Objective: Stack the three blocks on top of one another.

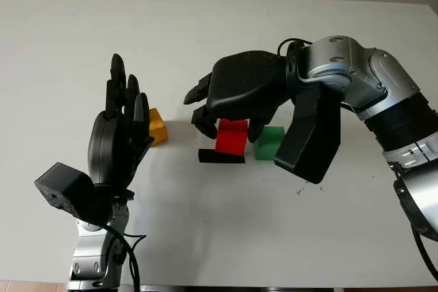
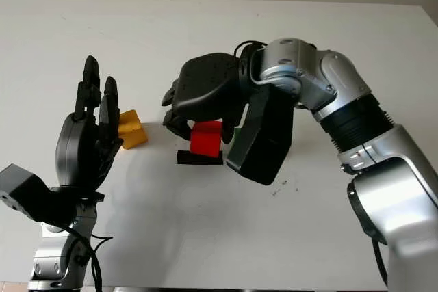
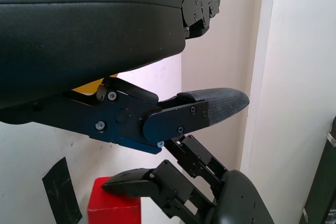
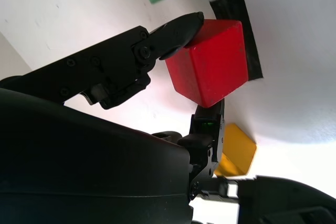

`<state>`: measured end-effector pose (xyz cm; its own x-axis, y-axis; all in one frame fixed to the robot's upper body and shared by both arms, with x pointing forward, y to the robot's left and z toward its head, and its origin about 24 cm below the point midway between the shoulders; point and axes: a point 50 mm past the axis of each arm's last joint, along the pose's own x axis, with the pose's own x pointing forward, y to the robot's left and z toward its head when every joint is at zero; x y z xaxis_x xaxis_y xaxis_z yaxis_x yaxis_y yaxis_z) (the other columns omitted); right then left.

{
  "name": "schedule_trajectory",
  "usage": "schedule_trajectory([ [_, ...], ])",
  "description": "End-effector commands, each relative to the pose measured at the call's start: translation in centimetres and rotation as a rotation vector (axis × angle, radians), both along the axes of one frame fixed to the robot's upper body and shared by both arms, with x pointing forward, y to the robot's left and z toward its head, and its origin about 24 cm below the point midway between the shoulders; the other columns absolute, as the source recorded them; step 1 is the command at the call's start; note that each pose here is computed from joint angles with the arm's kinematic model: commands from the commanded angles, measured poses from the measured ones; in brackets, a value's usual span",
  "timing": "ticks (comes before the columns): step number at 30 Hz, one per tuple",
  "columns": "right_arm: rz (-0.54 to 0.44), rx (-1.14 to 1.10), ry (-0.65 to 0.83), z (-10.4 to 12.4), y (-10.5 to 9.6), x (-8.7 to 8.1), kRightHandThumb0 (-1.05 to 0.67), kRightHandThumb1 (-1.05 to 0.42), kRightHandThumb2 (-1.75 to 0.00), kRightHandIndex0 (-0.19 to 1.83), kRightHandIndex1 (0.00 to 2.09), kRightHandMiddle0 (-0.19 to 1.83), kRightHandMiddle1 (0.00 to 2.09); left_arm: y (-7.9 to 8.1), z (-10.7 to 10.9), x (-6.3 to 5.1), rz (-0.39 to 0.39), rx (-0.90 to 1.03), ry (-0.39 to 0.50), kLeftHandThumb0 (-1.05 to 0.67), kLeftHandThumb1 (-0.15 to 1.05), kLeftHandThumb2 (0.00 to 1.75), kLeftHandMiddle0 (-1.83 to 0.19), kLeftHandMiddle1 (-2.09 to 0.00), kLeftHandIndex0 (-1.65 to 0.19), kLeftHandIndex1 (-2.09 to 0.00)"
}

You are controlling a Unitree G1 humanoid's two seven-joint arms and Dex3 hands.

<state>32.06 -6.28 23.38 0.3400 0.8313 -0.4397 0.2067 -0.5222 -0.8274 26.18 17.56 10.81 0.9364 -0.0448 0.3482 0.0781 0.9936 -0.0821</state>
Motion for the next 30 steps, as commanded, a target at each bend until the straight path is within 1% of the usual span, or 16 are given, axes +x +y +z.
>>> schedule_trajectory([
  [1, 0.019, 0.015, 0.002, -0.6, 0.1, 0.0, -0.43, -0.93, -0.05, 0.35, 0.06, 0.49, 1.37, 0.1, 0.1, -0.3, 0.004, 0.01, -0.011, -0.62, 1.05, 0.63, 0.18, -0.05, 0.19, -0.04],
  [5, 0.027, 0.013, -0.017, -1.0, 0.1, 0.3, -0.45, -0.94, -0.06, 0.36, 0.06, 0.47, 1.39, 0.1, 0.1, -0.3, 0.001, 0.014, -0.01, -0.63, 1.05, 0.61, 0.19, -0.05, 0.19, -0.03],
  [7, 0.026, -0.007, -0.029, -1.2, 0.2, 0.4, -0.45, -0.95, -0.06, 0.33, 0.05, 0.43, 1.43, 0.1, 0.2, -0.3, 0.001, 0.012, -0.012, -0.63, 1.05, 0.62, 0.18, -0.04, 0.19, -0.01],
  [11, 0.029, -0.037, -0.051, -1.1, 0.4, 0.5, -0.46, -0.96, -0.06, 0.31, 0.04, 0.41, 1.46, 0.0, 0.1, -0.3, 0.0, 0.003, -0.014, -0.63, 1.05, 0.62, 0.18, -0.04, 0.19, -0.02],
  [19, 0.036, -0.035, -0.054, -1.5, 0.6, 0.6, -0.46, -0.96, -0.05, 0.31, 0.05, 0.43, 1.41, 0.1, 0.1, -0.3, 0.004, 0.004, -0.011, -0.63, 1.05, 0.61, 0.19, -0.05, 0.19, -0.03],
  [25, 0.035, -0.055, -0.057, -1.6, 0.7, 0.7, -0.46, -0.96, -0.06, 0.3, 0.05, 0.44, 1.44, 0.2, 0.1, -0.4, 0.004, 0.02, -0.012, -0.62, 1.05, 0.62, 0.19, -0.05, 0.19, -0.03],
  [30, 0.051, -0.016, -0.052, -1.8, 0.6, 0.5, -0.45, -0.97, -0.06, 0.32, 0.06, 0.45, 1.45, 0.1, 0.0, -0.4, 0.003, 0.005, -0.013, -0.61, 1.05, 0.62, 0.18, -0.05, 0.19, -0.02],
])
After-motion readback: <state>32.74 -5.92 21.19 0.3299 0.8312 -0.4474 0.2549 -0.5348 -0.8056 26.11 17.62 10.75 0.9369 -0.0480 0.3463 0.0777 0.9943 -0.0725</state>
